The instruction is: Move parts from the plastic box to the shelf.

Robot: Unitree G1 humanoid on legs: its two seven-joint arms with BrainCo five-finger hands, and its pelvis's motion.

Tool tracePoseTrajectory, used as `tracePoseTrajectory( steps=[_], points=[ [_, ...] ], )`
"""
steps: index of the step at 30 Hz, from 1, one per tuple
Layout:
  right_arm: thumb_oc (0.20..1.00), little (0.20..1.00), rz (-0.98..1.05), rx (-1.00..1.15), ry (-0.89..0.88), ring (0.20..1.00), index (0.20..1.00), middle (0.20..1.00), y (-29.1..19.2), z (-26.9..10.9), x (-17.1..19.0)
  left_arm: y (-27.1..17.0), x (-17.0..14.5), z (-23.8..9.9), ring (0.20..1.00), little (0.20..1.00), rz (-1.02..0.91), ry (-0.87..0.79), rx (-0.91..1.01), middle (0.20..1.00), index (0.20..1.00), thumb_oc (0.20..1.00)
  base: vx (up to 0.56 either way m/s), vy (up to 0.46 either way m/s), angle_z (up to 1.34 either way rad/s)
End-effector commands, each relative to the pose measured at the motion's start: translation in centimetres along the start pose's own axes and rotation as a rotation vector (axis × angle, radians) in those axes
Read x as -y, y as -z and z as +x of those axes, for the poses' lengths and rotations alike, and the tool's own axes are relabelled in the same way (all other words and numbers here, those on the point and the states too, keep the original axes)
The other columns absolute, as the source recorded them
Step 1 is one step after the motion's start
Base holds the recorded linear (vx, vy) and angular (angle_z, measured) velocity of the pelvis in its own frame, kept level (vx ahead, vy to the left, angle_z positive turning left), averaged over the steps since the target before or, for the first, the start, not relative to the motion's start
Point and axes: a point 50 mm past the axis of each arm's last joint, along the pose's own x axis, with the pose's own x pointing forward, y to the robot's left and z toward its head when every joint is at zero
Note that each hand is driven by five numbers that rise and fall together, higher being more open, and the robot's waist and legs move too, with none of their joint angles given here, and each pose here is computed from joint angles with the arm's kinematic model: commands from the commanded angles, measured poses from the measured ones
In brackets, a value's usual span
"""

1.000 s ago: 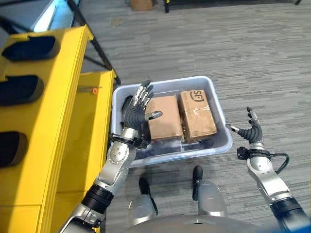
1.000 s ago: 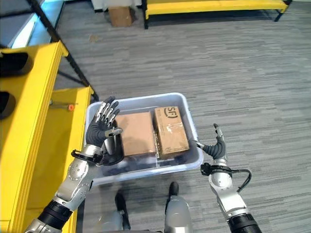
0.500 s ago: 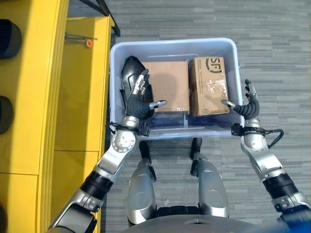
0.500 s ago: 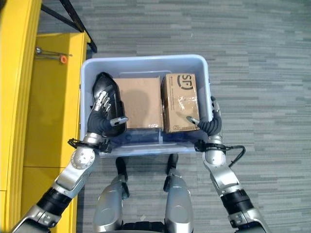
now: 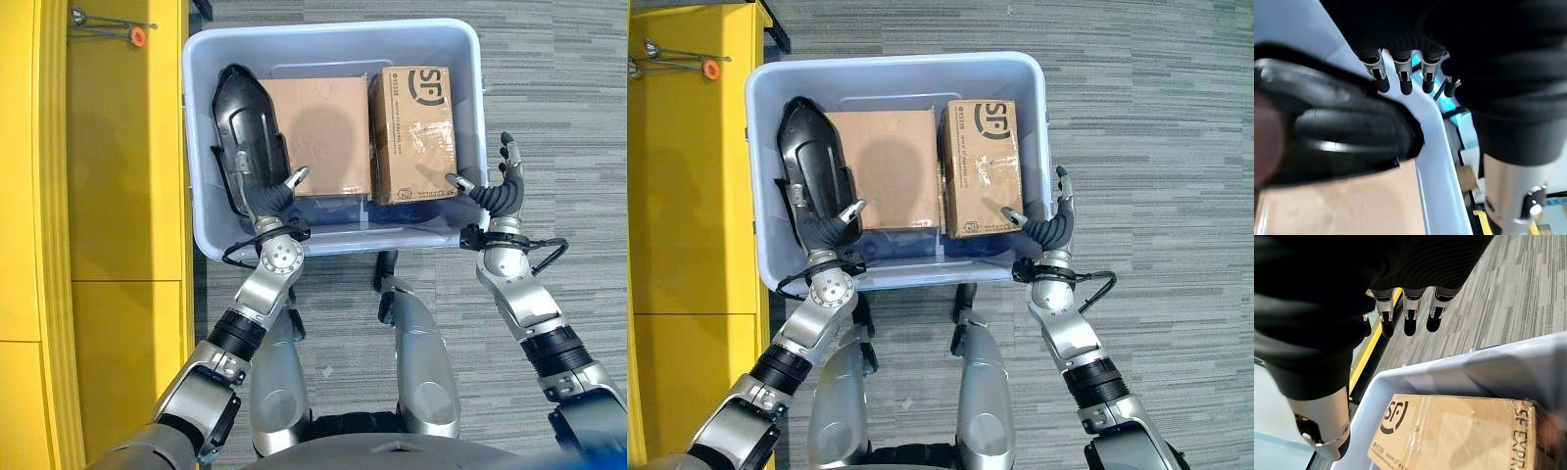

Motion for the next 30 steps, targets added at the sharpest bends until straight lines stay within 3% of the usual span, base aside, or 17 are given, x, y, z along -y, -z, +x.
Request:
tracePoseTrajectory(
  steps=[1, 11, 21, 30],
  points=[
    [1.000, 1.000, 0.123, 0.100, 0.043, 1.000, 1.000, 1.000, -2.6, -0.4, 0.3, -1.5, -0.7, 0.4, 1.000, 1.000, 0.013, -0.068, 0.130, 1.000, 1.000, 1.000, 0.00, 0.000, 0.00],
    [1.000, 1.000, 0.128, 0.120, -0.019, 1.000, 1.000, 1.000, -3.8, 0.1, -0.6, -1.9, 1.9, 0.7, 1.000, 1.000, 0.044, 0.021, 0.112, 1.000, 1.000, 1.000, 0.01, 0.000, -0.04],
    [1.000, 1.000, 0.146, 0.156, -0.050, 1.000, 1.000, 1.000, -5.1, 0.9, -0.9, -3.2, 3.6, 2.6, 1.000, 1.000, -0.005, -0.063, 0.061, 1.000, 1.000, 1.000, 0.03, 0.019, -0.15],
    [1.000, 1.000, 0.139, 0.177, -0.064, 1.000, 1.000, 1.000, -5.8, 1.5, -0.8, -5.4, 4.5, 4.4, 1.000, 1.000, -0.029, -0.043, 0.158, 1.000, 1.000, 1.000, 0.00, 0.010, -0.08]
  ],
)
